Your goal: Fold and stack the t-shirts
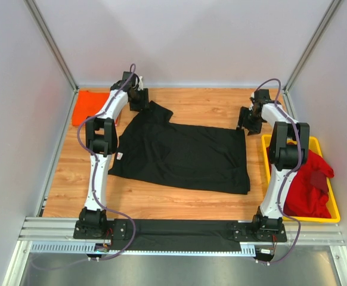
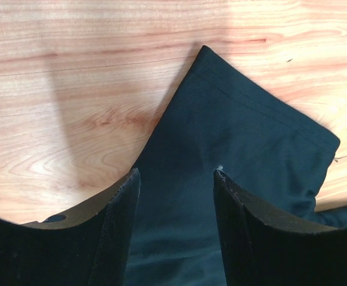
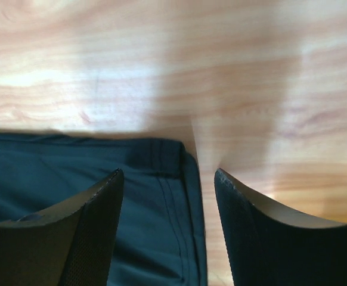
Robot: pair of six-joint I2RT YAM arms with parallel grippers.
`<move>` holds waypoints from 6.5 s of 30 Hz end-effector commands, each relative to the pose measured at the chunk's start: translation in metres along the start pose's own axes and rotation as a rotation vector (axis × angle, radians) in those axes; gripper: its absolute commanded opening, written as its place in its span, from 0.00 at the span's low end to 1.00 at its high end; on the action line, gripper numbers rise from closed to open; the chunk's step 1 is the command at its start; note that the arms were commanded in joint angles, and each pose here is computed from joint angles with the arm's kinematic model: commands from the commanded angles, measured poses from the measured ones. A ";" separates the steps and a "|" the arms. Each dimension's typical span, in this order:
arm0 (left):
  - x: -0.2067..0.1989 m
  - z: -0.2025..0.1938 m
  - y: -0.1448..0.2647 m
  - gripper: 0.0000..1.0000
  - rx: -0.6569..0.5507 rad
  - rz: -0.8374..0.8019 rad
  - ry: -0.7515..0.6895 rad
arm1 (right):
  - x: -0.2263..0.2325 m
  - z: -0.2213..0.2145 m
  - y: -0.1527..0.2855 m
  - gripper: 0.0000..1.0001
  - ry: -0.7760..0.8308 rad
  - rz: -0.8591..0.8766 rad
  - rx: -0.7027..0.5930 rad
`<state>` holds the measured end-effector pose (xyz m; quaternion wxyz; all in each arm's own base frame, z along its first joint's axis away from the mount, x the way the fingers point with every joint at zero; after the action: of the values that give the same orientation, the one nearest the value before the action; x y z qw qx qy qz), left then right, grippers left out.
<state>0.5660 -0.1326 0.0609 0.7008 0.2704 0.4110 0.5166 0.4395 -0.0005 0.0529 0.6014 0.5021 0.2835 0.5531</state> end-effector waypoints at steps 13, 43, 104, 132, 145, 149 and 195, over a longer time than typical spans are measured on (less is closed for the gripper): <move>0.000 0.024 0.004 0.62 -0.081 -0.079 -0.056 | -0.003 0.015 -0.015 0.37 0.098 0.008 -0.006; -0.034 0.036 -0.011 0.05 -0.142 -0.282 0.014 | -0.005 0.028 -0.005 0.07 0.087 0.017 -0.054; -0.041 0.008 0.153 0.00 -0.213 -0.297 -0.127 | -0.008 0.027 0.083 0.00 -0.030 -0.017 -0.508; -0.040 -0.096 0.188 0.00 -0.038 -0.172 -0.099 | -0.023 -0.063 0.101 0.00 -0.125 -0.020 -0.480; -0.037 -0.140 0.194 0.00 0.085 -0.163 -0.070 | -0.029 -0.089 0.091 0.00 -0.170 -0.041 -0.406; -0.038 -0.157 0.200 0.00 0.145 -0.159 -0.087 | -0.031 -0.094 0.091 0.00 -0.173 -0.053 -0.392; -0.052 -0.150 0.182 0.37 0.225 -0.147 0.066 | -0.005 -0.092 0.098 0.36 -0.202 -0.014 -0.190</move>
<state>0.3261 -0.1258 0.1625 0.7084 0.3002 0.4815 0.4197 0.3098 0.0074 0.1119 0.6875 0.4910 0.1610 0.5103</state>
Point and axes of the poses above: each gripper's point midway between its finger pads, its own y axis back along the fingers, its own x axis along the line the jaws close on, z = x × y, the point moved 3 cm from there along y, back along the fingers, and after that the axes turned 1 degree about -y, right-handed, at the moved point
